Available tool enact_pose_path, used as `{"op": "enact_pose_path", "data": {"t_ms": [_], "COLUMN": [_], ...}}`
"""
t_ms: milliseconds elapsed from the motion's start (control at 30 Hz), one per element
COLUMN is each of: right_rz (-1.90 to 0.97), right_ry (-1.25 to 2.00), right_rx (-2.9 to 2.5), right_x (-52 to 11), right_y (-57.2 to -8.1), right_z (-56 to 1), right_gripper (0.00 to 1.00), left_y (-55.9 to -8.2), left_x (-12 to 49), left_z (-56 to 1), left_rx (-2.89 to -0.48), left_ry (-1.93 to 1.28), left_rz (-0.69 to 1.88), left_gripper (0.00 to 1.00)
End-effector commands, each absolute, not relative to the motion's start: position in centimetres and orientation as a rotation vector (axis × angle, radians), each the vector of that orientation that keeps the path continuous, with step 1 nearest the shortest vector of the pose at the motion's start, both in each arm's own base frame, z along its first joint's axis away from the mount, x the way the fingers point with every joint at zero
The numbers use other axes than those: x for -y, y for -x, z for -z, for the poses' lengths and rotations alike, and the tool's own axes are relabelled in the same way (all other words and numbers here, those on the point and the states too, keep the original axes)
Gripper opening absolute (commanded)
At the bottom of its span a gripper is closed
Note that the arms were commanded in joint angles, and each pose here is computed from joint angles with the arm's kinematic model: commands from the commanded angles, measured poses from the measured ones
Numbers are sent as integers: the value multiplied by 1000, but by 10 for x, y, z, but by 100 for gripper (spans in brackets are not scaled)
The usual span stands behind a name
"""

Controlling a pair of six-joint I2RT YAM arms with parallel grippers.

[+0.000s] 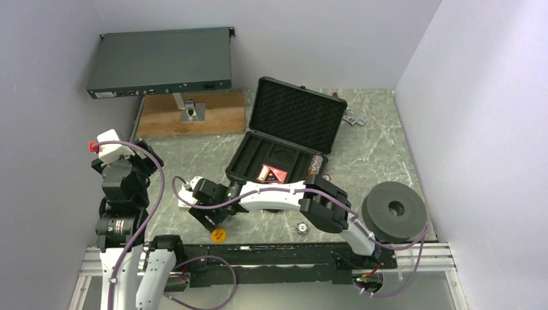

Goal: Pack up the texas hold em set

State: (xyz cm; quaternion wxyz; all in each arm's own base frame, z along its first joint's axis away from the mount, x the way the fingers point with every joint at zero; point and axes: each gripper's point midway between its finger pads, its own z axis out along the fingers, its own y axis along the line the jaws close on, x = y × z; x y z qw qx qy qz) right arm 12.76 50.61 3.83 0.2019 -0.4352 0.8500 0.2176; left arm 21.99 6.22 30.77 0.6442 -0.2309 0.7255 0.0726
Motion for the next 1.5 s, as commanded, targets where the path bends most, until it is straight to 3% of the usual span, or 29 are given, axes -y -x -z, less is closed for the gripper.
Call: {"op": "enact_pose_path", "data": {"t_ms": [0,300,433,867,1467], "right_rz": [-601,-595,-604,-560,-487], "right_ry": [1193,1206,1214,1219,1225], "right_rx": [-2363,-2373,-2371,-2367,-2352], "right_x": [-514,-515,-517,-520,-521], "right_y": [-129,-123,-120,-119,-123], "right_z": [-45,-39,-40,-34,-33], "right_gripper": [74,69,61,61,48], "left_y": [-218,-217,-218,-219,-221], "left_x": [-67,-68,-68,-68,-68], "left_z": [-314,-314,-313,-313,-310], "left_rx": [-1617,-1615,-1617,-1621,-1632], "left_ry": [559,568,565,564,561], "left_rz": [-176,-178,-177,-179,-181], "left_gripper": [83,83,83,83,84]}}
